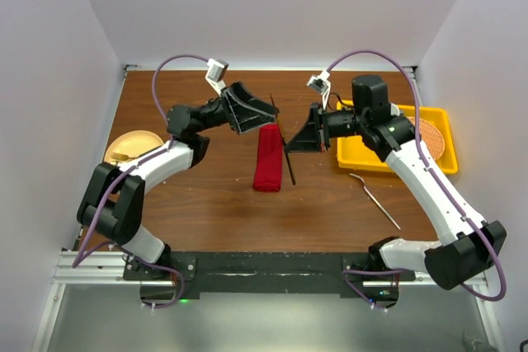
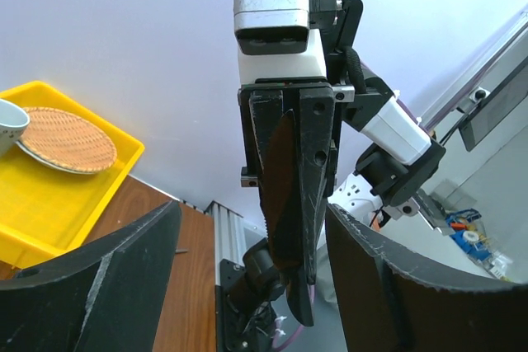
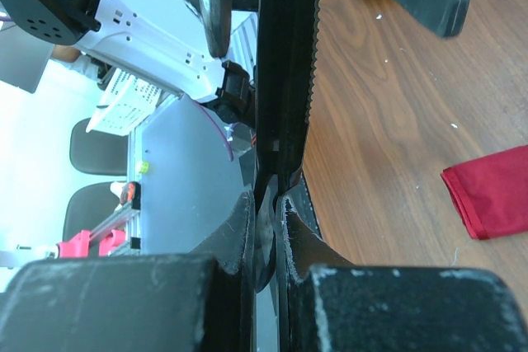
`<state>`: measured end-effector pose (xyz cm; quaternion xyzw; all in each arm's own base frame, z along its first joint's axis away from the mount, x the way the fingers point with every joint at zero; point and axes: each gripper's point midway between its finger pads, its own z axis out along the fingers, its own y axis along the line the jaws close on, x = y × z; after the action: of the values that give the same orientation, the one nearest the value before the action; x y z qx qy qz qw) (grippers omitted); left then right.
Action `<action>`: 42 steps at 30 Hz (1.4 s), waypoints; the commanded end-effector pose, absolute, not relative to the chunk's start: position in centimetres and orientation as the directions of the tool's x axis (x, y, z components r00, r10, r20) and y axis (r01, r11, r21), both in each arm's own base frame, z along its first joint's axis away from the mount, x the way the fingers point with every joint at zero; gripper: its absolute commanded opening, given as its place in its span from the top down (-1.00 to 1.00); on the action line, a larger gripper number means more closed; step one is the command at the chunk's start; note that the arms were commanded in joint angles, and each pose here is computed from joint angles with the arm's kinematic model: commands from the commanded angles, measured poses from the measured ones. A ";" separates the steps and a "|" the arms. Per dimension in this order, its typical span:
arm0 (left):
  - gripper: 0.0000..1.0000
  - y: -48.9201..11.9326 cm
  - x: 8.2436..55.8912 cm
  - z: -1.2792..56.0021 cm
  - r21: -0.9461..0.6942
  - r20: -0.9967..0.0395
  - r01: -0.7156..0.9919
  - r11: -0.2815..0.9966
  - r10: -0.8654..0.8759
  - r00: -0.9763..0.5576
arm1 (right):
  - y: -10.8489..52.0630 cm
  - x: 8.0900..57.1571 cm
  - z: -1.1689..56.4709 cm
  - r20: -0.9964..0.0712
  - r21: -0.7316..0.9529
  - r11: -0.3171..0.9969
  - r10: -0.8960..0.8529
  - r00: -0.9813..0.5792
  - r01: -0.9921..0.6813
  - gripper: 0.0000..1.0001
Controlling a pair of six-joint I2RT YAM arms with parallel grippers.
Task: Fold the napkin into a case and place the utensils inside
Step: Pass from the right arm to the left
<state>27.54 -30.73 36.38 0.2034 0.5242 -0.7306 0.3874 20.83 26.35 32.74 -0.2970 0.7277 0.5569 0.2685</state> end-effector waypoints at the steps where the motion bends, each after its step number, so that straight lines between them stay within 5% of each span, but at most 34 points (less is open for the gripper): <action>1: -0.46 -30.8 26.6 38.8 -0.530 -0.729 0.823 -0.206 -0.385 -0.566 | 26.8 20.5 35.4 -0.764 0.621 0.135 -0.116 -0.634 -0.772 1.00; 9: -0.27 -30.7 26.0 39.5 -0.523 -0.722 0.818 -0.237 -0.387 -0.574 | 26.9 20.9 35.1 -0.762 0.622 0.147 -0.111 -0.638 -0.769 1.00; 20: 0.24 -31.1 25.4 40.3 -0.510 -0.723 0.818 -0.266 -0.382 -0.575 | 27.1 21.4 35.0 -0.759 0.627 0.153 -0.103 -0.643 -0.764 1.00; 23: 0.55 -31.1 25.3 40.2 -0.511 -0.725 0.817 -0.266 -0.378 -0.576 | 27.1 21.6 34.8 -0.756 0.629 0.161 -0.100 -0.646 -0.761 1.00; 25: 0.94 -31.1 25.2 40.3 -0.510 -0.727 0.818 -0.265 -0.375 -0.575 | 27.2 22.0 34.7 -0.758 0.625 0.180 -0.092 -0.646 -0.759 1.00; 26: 1.00 -31.0 25.2 40.5 -0.501 -0.735 0.826 -0.258 -0.377 -0.564 | 27.1 22.0 34.9 -0.761 0.621 0.186 -0.088 -0.643 -0.761 0.97; 28: 1.00 -31.1 25.5 40.4 -0.516 -0.738 0.821 -0.245 -0.361 -0.571 | 26.9 22.9 35.2 -0.776 0.598 0.232 -0.070 -0.626 -0.767 0.41; 30: 1.00 -31.2 26.4 40.1 -0.557 -0.730 0.805 -0.202 -0.343 -0.591 | 26.2 23.5 34.6 -0.790 0.562 0.299 -0.084 -0.608 -0.771 -0.12; 31: 1.00 -31.1 27.1 39.9 -0.580 -0.724 0.795 -0.177 -0.334 -0.603 | 25.7 24.1 34.9 -0.804 0.537 0.330 -0.078 -0.590 -0.776 -0.21; 37: 1.00 -31.4 34.5 36.5 -0.610 -0.791 0.744 0.273 -0.265 -0.551 | 20.4 28.5 32.2 -0.875 0.293 0.633 -0.124 -0.467 -0.717 -0.50; 42: 1.00 -29.5 40.9 30.2 -0.589 -0.741 0.486 0.646 -0.191 -0.644 | 18.1 31.0 29.6 -0.907 0.051 0.686 -0.272 -0.320 -0.726 -0.58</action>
<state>36.39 -32.56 36.75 0.1488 0.6797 -0.5845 0.4173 28.89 20.79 31.20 -0.2753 0.7845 0.3439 0.4365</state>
